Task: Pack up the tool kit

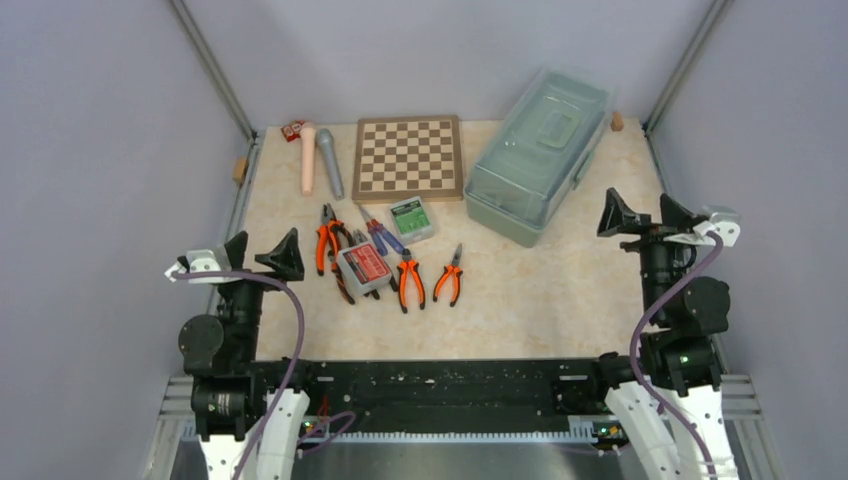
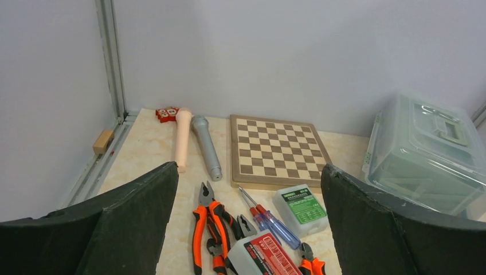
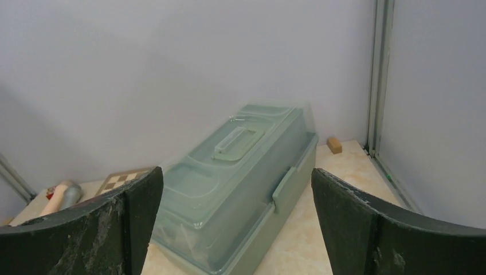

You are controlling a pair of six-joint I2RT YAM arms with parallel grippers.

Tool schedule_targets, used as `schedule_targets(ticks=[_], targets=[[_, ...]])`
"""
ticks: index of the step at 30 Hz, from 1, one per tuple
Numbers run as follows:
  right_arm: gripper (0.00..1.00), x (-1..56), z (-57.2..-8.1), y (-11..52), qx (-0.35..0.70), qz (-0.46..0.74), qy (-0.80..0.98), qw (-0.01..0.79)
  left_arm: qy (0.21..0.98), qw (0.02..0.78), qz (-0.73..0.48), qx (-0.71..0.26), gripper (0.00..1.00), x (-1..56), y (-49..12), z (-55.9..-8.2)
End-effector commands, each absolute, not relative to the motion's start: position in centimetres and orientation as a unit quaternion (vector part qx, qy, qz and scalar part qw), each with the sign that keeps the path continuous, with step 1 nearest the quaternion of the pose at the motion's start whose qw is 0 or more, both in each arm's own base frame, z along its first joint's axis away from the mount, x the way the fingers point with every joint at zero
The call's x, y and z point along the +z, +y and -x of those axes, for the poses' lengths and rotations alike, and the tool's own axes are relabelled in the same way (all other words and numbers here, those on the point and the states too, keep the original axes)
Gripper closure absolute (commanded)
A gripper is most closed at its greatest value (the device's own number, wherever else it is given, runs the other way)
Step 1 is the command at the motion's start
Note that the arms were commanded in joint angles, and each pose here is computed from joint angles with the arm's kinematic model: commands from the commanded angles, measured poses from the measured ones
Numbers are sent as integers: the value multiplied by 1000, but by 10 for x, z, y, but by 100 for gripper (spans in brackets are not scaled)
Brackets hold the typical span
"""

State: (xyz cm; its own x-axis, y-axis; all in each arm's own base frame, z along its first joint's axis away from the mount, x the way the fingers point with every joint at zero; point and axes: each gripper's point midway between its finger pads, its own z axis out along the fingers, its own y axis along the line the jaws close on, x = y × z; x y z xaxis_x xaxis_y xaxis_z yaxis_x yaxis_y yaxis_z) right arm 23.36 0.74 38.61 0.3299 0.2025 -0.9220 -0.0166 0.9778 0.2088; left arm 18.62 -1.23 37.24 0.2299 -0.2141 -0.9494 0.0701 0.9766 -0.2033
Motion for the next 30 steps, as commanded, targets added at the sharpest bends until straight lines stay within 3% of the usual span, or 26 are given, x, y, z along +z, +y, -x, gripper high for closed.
schedule_targets(ticks=[1, 14, 20, 30], targets=[[1, 400, -237, 16, 81, -59, 574, 813, 592, 797, 67, -93, 1, 379, -10, -187], [1, 352, -341, 75, 146, 14, 757, 637, 626, 769, 80, -100, 1, 320, -10, -209], [1, 328, -405, 40, 52, -101, 810, 576, 627, 769, 90, -82, 1, 316, -3, -207], [1, 299, -505, -27, 39, -228, 818, 526, 628, 769, 82, -86, 1, 313, -7, -204]])
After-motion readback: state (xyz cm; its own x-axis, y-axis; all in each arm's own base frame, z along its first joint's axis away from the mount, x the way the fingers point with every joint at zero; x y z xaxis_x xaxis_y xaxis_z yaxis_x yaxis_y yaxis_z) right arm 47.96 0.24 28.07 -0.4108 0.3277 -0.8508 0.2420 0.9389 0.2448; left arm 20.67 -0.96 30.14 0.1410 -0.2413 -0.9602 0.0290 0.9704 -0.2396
